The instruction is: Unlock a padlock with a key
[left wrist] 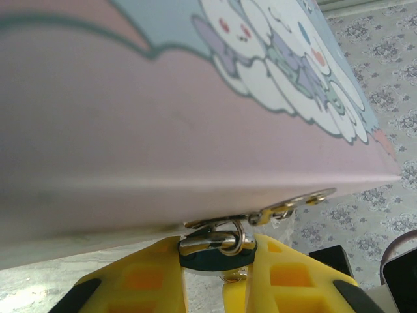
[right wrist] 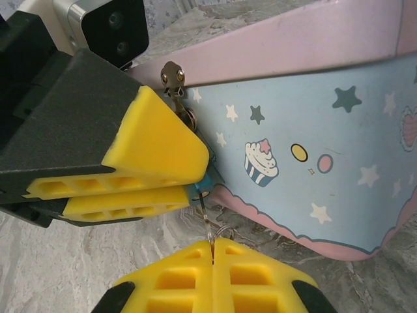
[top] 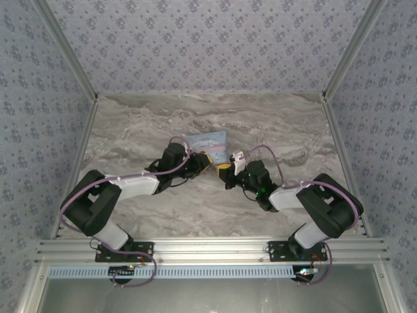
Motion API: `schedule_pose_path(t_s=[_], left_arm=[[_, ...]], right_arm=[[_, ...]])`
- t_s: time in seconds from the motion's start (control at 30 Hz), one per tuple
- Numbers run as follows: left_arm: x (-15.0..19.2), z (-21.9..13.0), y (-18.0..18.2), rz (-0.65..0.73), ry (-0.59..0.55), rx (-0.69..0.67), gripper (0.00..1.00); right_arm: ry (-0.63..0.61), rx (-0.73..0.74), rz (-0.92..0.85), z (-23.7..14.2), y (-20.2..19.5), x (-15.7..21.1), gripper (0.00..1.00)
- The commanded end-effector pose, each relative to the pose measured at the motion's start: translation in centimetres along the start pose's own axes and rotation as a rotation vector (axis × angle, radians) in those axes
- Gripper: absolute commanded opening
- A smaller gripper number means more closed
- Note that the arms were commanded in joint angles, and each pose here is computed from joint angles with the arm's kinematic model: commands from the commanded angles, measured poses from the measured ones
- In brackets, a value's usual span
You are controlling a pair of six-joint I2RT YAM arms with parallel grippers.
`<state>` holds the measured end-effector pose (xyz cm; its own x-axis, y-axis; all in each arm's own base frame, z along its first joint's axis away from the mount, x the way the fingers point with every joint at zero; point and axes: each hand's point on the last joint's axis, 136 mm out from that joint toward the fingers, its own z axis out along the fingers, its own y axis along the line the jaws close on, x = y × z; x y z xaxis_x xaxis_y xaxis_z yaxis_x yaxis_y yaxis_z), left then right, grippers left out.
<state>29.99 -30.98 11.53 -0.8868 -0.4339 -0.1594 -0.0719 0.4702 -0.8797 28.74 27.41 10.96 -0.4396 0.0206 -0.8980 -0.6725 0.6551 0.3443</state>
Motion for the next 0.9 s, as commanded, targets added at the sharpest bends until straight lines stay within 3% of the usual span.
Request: schedule_pose_path(t_s=[0.0,0.63,0.87], left_arm=[[0.1,0.0,-2.2,0.015,0.009,0.079,0.17],[0.6,-0.2,-4.0,0.006,0.04,0.141,0.17],[0.9,0.1,-2.7,0.035,0.05,0.086,0.17]], right_arm=[[-0.055,-0.015,0.002,-0.3,0.4,-1.5,0.0],[-0.08,-0.049,0.011,1.0,0.5,-1.7,0.0],[-0.098,-0.054,0.012,0.8,0.3,-2.3,0.0]])
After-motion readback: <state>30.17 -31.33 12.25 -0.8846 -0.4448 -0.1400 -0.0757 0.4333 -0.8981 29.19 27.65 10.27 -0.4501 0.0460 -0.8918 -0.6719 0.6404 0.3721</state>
